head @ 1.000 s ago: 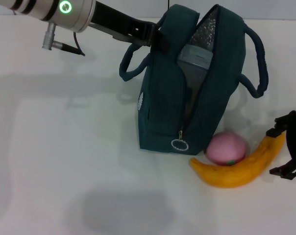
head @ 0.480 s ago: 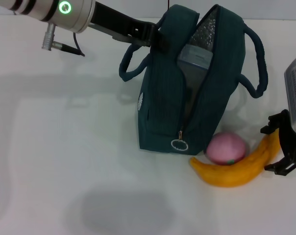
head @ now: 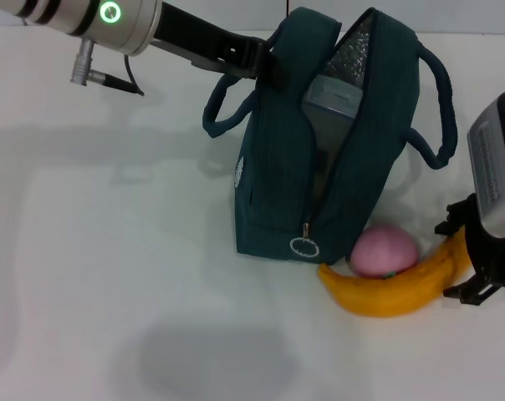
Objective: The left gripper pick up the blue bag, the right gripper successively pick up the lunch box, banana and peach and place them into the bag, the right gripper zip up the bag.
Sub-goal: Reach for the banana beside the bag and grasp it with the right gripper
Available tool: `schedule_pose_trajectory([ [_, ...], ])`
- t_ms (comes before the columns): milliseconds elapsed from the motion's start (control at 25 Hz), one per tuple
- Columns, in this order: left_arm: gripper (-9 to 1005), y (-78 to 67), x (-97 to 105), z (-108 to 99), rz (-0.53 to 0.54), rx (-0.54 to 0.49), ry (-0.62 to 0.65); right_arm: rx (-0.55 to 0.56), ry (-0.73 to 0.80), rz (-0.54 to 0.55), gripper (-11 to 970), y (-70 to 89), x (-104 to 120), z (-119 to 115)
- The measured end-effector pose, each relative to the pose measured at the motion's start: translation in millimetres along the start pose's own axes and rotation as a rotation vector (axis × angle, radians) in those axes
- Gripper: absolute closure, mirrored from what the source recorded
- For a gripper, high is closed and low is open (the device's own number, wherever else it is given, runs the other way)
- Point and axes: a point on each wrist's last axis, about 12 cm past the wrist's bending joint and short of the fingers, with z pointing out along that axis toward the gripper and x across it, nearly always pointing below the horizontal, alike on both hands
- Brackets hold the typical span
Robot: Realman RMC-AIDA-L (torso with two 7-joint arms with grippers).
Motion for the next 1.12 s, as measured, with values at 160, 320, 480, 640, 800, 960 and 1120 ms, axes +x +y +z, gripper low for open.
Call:
schedule_pose_trajectory([
  [160, 908, 0.2, 0, 0, 0.000, -0.001, 0.000, -0.016, 0.005, 0.003, 114, 1.4, 0, 0],
  [320, 908, 0.0, 0, 0, 0.002, -0.001, -0.001, -0.037, 0.010, 0.006, 130, 3.7, 1, 1],
  [480, 908, -1.1, -2, -1, 0.006, -0.002, -0.004, -0.066, 0.019, 0.015, 159, 6.8, 4, 1],
  [640, 907, -1.8, -3, -1, 0.009, -0.002, -0.004, -0.085, 0.025, 0.020, 240, 8.8, 6, 1],
  [800, 907, -3.1, -4, -1, 0.013, -0.001, -0.005, -0.090, 0.027, 0.022, 306, 9.1, 6, 1],
  [960, 907, -3.2, -5, -1, 0.013, 0.000, -0.005, -0.106, 0.023, 0.028, 338, 10.7, 7, 0],
  [1120, 907, -3.4, -5, 0, 0.013, 0.000, -0.005, -0.119, 0.006, 0.048, 370, 10.4, 9, -4],
])
